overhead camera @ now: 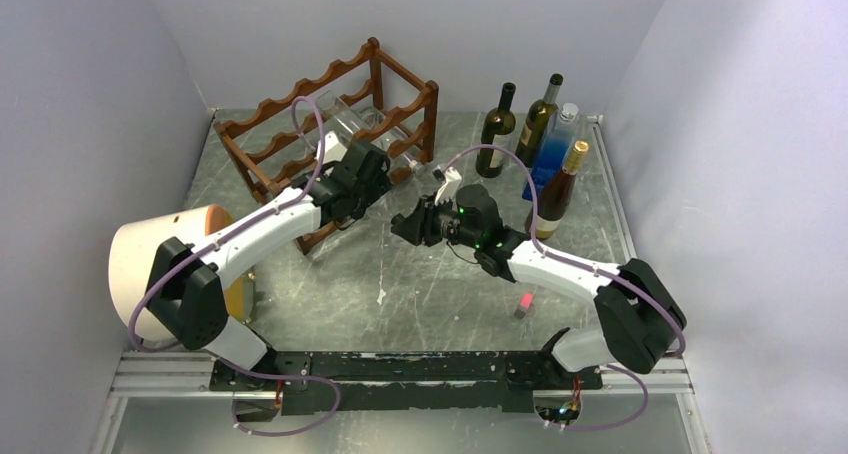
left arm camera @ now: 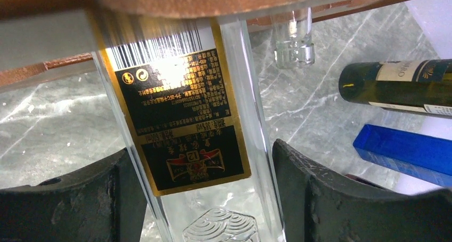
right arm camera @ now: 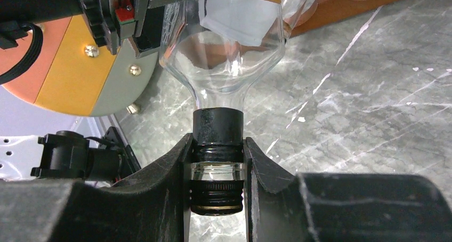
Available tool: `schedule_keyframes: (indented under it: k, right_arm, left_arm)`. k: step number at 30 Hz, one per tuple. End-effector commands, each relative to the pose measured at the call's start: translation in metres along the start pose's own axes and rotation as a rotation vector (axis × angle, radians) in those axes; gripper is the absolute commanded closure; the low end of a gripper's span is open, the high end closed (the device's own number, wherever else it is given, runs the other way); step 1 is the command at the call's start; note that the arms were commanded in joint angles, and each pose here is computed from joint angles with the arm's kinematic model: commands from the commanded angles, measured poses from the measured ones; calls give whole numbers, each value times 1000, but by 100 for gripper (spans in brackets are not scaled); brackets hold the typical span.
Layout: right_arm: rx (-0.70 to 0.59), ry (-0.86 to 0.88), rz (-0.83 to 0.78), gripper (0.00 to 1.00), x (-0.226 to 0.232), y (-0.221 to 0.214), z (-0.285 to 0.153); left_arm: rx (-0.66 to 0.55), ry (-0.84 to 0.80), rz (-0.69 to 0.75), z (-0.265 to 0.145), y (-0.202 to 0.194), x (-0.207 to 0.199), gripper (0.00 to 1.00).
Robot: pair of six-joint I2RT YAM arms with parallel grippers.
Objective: Take the wine bottle off the wine rack
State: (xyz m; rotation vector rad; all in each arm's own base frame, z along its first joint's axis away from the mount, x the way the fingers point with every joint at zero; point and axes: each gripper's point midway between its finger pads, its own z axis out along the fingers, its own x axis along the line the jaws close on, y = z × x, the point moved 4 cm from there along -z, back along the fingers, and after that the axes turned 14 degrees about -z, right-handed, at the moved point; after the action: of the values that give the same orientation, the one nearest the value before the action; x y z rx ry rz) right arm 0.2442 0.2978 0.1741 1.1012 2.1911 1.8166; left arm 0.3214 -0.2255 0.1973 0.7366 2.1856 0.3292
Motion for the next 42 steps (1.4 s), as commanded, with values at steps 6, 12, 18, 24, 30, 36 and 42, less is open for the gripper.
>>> schedule_keyframes:
  k: [6, 12, 18, 24, 30, 36, 42]
  right_arm:
    - [-36, 27, -60, 46, 18, 26, -25]
    - [-32, -46, -151, 13, 18, 37, -56]
    - [-62, -106, -259, 7, 17, 48, -86]
    - [-109, -59, -388, 7, 25, 59, -96]
    - [-175, 61, -578, 7, 45, 62, -85]
    - [-173, 184, -911, 8, 89, 59, -69]
    - [-159, 402, -1278, 9, 144, 29, -62]
  left_arm:
    - [51, -207, -57, -40, 14, -40, 93]
    - [136, -282, -51, -62, 11, -39, 93]
    - [218, -336, -19, -85, 7, -29, 93]
    - [310, -402, 32, -110, 2, -18, 93]
    - [367, -453, 53, -136, 2, 1, 93]
    - [479, -469, 116, -150, -9, 12, 93]
    - [535, -468, 116, -151, -17, 19, 93]
